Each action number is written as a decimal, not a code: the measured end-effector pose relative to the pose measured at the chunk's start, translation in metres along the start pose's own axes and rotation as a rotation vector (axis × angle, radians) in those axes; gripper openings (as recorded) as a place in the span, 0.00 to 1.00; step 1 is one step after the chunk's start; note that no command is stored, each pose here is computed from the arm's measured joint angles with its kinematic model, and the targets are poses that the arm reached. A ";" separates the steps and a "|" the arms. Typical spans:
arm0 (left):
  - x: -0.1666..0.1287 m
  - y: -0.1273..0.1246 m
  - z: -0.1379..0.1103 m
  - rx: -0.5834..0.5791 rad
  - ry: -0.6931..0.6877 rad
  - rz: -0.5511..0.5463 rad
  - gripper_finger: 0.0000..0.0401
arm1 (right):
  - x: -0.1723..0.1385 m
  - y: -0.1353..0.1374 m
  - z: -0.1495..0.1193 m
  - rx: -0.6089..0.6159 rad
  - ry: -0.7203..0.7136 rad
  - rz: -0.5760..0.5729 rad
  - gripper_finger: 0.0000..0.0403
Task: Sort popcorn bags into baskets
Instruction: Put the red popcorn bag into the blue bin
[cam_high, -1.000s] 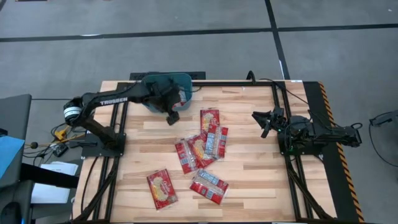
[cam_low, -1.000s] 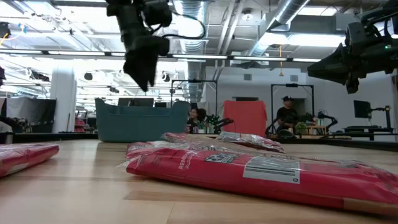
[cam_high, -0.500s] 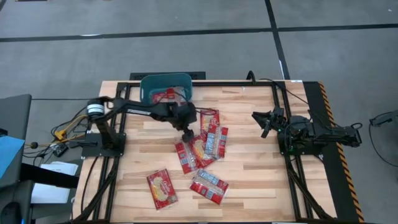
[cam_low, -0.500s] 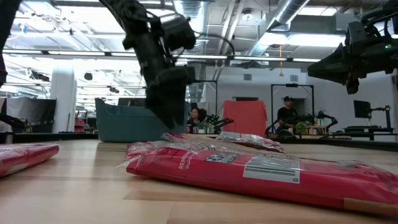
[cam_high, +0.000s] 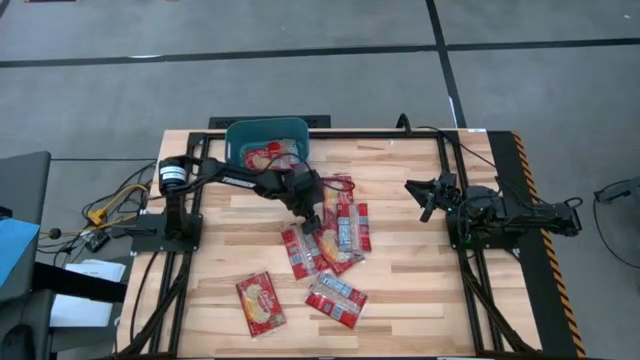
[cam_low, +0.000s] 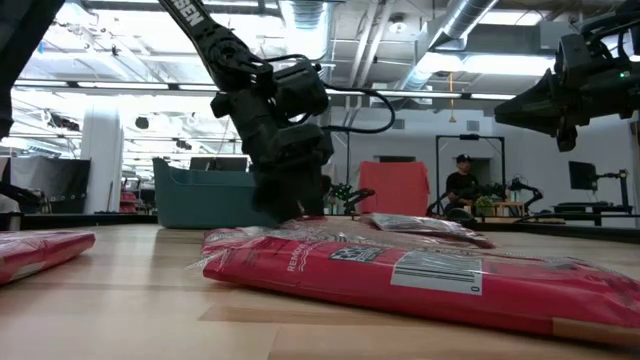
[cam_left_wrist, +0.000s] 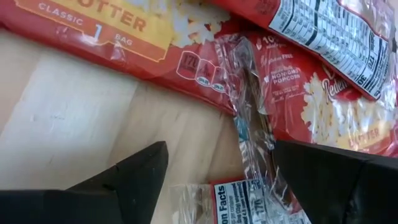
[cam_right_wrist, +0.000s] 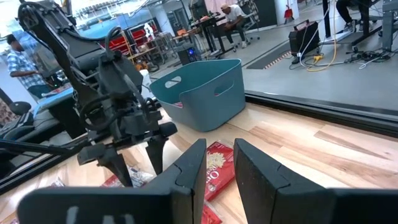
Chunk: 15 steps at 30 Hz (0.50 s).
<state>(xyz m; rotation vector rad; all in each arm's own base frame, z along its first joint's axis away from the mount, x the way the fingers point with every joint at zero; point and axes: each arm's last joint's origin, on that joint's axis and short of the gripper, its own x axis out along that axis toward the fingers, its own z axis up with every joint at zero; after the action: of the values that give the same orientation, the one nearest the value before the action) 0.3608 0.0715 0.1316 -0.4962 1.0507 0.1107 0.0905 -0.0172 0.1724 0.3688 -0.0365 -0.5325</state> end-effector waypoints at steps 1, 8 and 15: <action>-0.002 0.001 0.002 -0.003 -0.002 -0.001 0.74 | 0.000 0.000 0.000 0.000 0.000 0.000 0.27; -0.014 -0.002 0.014 -0.021 -0.031 -0.070 0.74 | 0.000 0.000 0.000 0.008 -0.001 -0.001 0.27; -0.014 -0.007 0.014 -0.012 -0.023 -0.142 0.74 | 0.004 0.006 -0.005 0.135 0.096 0.130 0.27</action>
<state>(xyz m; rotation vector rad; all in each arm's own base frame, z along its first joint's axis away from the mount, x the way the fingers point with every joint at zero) 0.3671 0.0737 0.1511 -0.5778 0.9892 -0.0031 0.0971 -0.0131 0.1698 0.5200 -0.0039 -0.3841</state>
